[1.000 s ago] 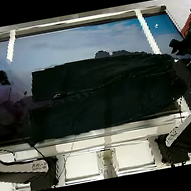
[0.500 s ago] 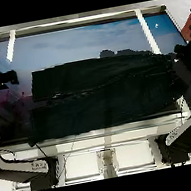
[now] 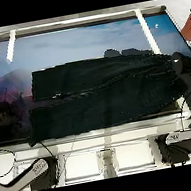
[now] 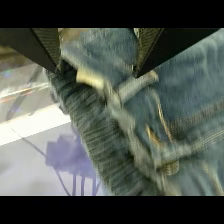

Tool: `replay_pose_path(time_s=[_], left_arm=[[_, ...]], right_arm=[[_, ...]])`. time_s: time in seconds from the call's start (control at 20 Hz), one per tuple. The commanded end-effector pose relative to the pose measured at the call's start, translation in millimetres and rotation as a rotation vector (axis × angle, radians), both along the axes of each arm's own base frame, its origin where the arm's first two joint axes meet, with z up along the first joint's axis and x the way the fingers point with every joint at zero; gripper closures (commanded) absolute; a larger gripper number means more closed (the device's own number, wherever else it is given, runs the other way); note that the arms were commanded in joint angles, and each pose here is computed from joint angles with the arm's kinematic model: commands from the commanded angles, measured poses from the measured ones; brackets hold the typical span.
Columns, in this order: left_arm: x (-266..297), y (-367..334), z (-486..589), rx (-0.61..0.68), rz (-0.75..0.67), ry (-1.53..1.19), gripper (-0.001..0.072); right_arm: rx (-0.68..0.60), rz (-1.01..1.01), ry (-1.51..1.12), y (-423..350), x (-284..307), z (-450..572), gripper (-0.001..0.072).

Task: Fold the clothes and pants, and hang the long-sleeved shirts on hangers.

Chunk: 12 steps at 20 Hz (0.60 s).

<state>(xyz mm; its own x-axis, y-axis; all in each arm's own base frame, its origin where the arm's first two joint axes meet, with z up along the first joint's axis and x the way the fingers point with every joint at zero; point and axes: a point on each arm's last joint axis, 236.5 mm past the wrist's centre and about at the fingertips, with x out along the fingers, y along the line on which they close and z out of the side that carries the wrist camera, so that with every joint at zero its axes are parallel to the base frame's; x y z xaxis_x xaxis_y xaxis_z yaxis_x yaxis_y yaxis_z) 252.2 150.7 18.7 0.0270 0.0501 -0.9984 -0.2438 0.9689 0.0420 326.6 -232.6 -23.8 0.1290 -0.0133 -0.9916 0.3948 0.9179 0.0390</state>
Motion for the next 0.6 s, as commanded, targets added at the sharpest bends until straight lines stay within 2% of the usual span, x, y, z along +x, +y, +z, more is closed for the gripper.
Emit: replay_pose_path(time_s=[0.0, 0.05, 0.25, 0.35, 0.55], left_arm=[[-49.9, -28.9, -35.5, -0.142, -0.057, 0.012, 0.0137], [-57.8, -39.2, -46.5, -0.2, -0.088, 0.021, 0.0138], [-62.1, -55.7, -70.5, -0.276, -0.134, 0.017, 0.0137], [-76.4, -51.7, -78.2, -0.279, -0.114, 0.088, 0.0138], [-99.8, -70.9, -97.0, -0.374, -0.097, 0.186, 0.0143]], right_arm=[[0.016, 0.004, 0.011, 12.8, -33.1, 4.2, 0.0209], [0.025, 0.005, 0.018, 17.1, -38.1, 8.5, 0.0209], [0.064, -0.017, 0.01, 33.7, -45.4, 26.7, 0.021], [0.076, -0.025, 0.0, 38.8, -45.6, 32.0, 0.021], [0.077, -0.027, -0.008, 40.6, -45.9, 35.8, 0.021]])
